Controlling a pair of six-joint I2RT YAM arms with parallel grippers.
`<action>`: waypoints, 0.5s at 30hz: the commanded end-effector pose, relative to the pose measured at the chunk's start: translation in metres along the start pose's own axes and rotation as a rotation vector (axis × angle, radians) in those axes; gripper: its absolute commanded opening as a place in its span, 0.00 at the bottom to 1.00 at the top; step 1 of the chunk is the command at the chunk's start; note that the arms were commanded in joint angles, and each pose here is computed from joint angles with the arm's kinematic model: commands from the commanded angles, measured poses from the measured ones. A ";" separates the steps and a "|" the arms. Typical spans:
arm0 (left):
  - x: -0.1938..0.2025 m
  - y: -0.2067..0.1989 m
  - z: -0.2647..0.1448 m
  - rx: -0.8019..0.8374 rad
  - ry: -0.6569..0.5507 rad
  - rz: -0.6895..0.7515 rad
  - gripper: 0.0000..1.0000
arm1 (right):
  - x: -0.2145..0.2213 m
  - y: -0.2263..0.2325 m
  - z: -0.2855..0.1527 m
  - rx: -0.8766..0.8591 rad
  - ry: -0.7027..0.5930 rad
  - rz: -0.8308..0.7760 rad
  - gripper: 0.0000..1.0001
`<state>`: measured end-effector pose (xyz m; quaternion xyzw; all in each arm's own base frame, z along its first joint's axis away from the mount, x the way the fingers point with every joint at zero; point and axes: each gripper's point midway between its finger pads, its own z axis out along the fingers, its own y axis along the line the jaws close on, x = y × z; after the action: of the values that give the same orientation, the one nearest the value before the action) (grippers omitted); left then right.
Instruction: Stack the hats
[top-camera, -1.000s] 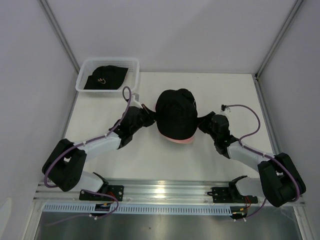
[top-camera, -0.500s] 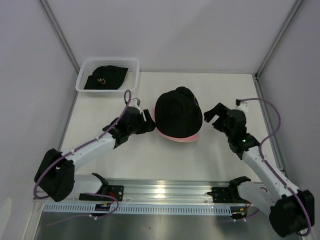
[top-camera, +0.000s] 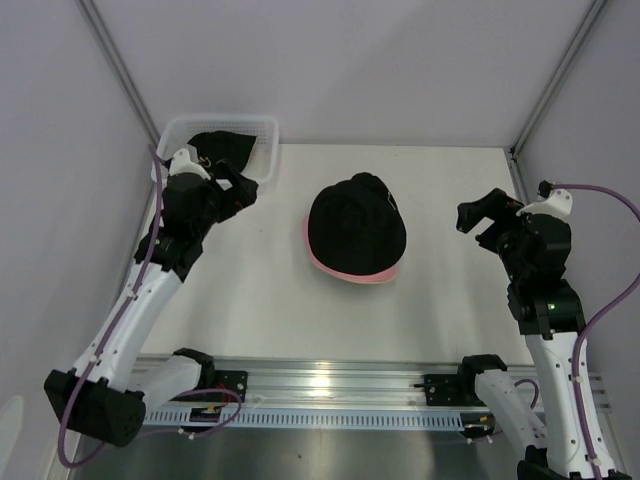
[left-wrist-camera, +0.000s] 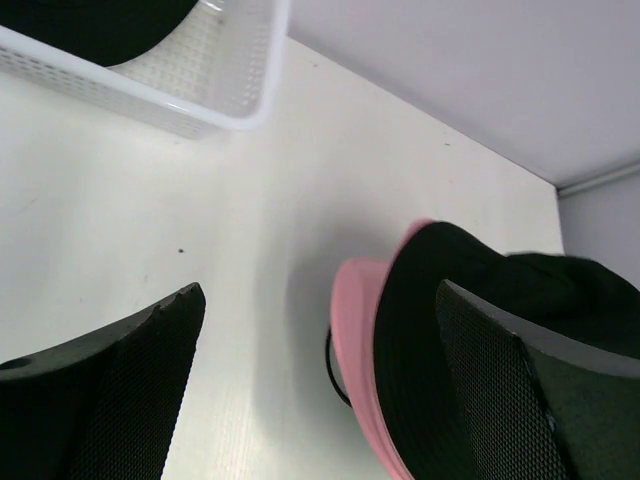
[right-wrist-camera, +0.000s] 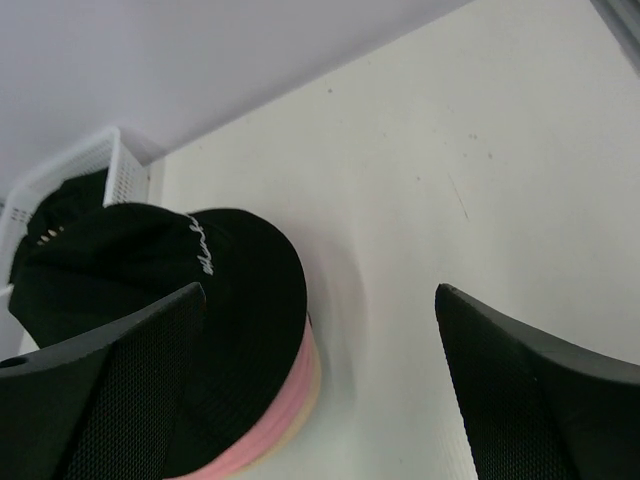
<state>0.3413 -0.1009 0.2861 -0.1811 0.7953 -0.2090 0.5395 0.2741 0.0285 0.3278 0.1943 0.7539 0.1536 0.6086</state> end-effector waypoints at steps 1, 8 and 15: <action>-0.015 0.008 0.025 -0.037 0.011 -0.047 1.00 | -0.002 -0.002 -0.019 0.001 0.022 -0.075 0.99; -0.042 0.016 0.057 -0.063 -0.023 -0.086 0.99 | -0.019 -0.002 -0.043 -0.014 -0.061 -0.109 0.99; -0.036 0.029 0.076 -0.134 0.029 -0.033 1.00 | -0.003 -0.011 -0.043 -0.010 -0.034 -0.140 0.99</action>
<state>0.4155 -0.0708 0.2609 -0.2349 0.8153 -0.1696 0.5014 0.2306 0.0198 0.3428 0.1537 0.7446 0.1253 0.6374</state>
